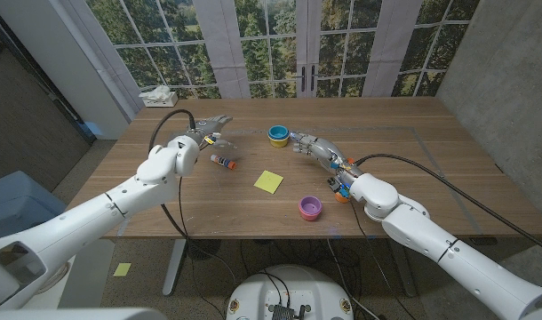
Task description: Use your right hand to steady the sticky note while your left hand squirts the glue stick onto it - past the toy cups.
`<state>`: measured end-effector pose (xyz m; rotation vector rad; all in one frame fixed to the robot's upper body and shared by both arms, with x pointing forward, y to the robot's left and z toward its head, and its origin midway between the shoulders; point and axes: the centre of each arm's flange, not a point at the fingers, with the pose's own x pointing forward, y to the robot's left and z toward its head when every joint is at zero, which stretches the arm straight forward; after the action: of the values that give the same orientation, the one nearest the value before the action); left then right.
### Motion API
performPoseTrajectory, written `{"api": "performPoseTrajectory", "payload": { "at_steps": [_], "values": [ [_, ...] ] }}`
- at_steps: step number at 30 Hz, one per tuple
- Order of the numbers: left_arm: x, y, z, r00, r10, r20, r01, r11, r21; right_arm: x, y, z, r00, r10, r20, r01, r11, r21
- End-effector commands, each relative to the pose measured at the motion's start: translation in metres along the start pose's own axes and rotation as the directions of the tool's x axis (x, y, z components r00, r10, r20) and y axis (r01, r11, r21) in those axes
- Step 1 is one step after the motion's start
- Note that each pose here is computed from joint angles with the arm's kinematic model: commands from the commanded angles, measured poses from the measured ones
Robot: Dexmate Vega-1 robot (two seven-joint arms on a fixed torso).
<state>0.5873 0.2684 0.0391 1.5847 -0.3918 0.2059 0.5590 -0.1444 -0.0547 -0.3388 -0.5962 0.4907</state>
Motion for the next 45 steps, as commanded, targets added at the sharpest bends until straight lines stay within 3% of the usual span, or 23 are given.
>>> {"api": "performPoseTrajectory", "payload": {
  "at_steps": [1, 7, 17, 25, 29, 34, 37, 41, 45],
  "values": [
    [-0.017, 0.004, -0.017, 0.996, 0.069, 0.053, -0.056, 0.974, -0.221, 0.001, -0.001, -0.002, 1.0, 0.014, 0.007, -0.015, 1.0, 0.01],
    [-0.023, 0.003, -0.03, 0.995, 0.066, 0.076, -0.031, 0.92, -0.392, 0.004, -0.002, -0.002, 0.999, 0.031, 0.013, -0.031, 1.0, 0.002],
    [-0.031, -0.003, -0.041, 0.99, 0.096, 0.1, -0.024, 0.829, -0.559, 0.008, -0.004, 0.0, 0.999, 0.025, 0.037, -0.025, 1.0, 0.003],
    [-0.031, -0.008, -0.052, 0.984, 0.139, 0.113, -0.018, 0.704, -0.71, 0.012, -0.012, 0.001, 0.998, -0.004, 0.064, 0.003, 1.0, 0.015],
    [-0.03, -0.009, -0.054, 0.982, 0.156, 0.107, -0.016, 0.63, -0.776, 0.015, -0.019, 0.001, 0.997, -0.019, 0.078, 0.018, 1.0, 0.019],
    [-0.028, -0.01, -0.052, 0.971, 0.2, 0.129, -0.008, 0.57, -0.822, 0.018, -0.03, 0.002, 0.995, -0.05, 0.091, 0.048, 0.999, 0.025],
    [-0.026, -0.008, -0.05, 0.962, 0.218, 0.165, 0.005, 0.589, -0.808, 0.019, -0.037, 0.001, 0.993, -0.066, 0.095, 0.062, 0.997, 0.04],
    [-0.023, -0.009, -0.049, 0.953, 0.237, 0.192, 0.037, 0.536, -0.844, 0.02, -0.048, -0.001, 0.991, -0.095, 0.099, 0.089, 0.994, 0.066],
    [-0.021, -0.012, -0.048, 0.945, 0.256, 0.205, 0.05, 0.505, -0.861, 0.019, -0.058, -0.002, 0.986, -0.13, 0.108, 0.122, 0.99, 0.078]
  ]
}}
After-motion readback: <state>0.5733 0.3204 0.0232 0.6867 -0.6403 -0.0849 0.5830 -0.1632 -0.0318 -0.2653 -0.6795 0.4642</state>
